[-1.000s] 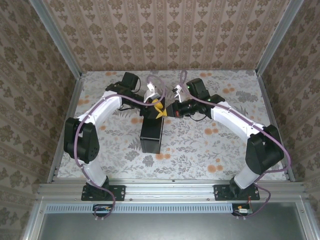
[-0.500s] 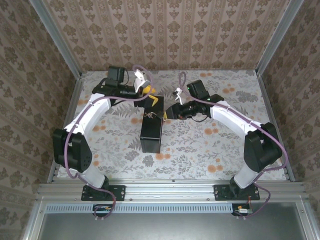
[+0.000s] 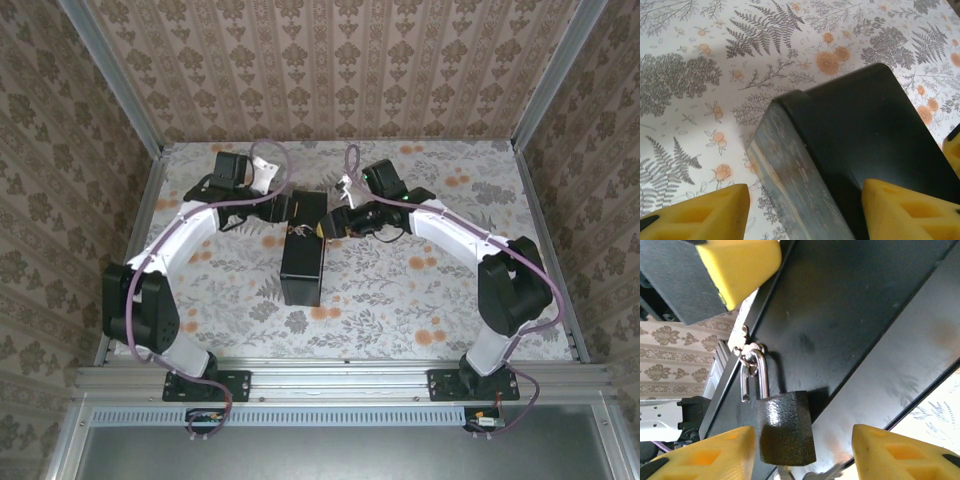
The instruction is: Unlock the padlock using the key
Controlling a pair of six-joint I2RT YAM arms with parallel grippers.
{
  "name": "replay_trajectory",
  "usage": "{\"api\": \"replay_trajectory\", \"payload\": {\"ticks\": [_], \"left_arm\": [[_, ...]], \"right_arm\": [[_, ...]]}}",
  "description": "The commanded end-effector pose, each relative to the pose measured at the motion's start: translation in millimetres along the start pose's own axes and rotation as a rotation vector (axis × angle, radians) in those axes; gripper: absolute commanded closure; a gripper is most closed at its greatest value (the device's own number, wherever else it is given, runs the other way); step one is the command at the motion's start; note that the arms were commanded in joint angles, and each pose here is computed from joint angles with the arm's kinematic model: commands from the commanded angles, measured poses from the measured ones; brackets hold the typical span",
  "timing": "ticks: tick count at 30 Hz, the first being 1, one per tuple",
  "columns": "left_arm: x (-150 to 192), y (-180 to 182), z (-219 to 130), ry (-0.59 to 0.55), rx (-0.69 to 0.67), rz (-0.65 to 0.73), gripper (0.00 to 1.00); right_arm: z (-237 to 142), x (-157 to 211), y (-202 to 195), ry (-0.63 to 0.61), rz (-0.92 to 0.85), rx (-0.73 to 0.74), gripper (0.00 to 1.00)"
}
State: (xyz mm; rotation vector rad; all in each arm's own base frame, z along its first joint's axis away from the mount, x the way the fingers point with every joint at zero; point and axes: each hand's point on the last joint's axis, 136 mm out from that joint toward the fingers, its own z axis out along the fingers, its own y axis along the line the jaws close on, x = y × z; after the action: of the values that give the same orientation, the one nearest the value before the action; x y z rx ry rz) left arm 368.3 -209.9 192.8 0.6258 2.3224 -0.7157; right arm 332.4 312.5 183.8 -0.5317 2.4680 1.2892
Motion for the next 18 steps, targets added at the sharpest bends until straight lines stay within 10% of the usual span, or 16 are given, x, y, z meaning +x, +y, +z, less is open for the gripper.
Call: {"api": "replay_trajectory", "payload": {"ticks": [1,10,18], "left_arm": [[21.7,9.0,-16.0,0.034,-0.110,-0.092,0.39],[53.5,-17.3,-6.7,0.090,-0.029,-0.130,0.42],[61.3,-16.9,2.4,0.115,-0.061,-0.220,0.45]], "right_arm": [[6.0,-9.6,3.9,-0.025,0.001,-0.007,0.47],[4.2,-18.6,10.2,-0.087,0.003,-0.007,0.83],[-25.4,-30.9,35.9,-0.249,-0.168,0.108,0.96]]}}
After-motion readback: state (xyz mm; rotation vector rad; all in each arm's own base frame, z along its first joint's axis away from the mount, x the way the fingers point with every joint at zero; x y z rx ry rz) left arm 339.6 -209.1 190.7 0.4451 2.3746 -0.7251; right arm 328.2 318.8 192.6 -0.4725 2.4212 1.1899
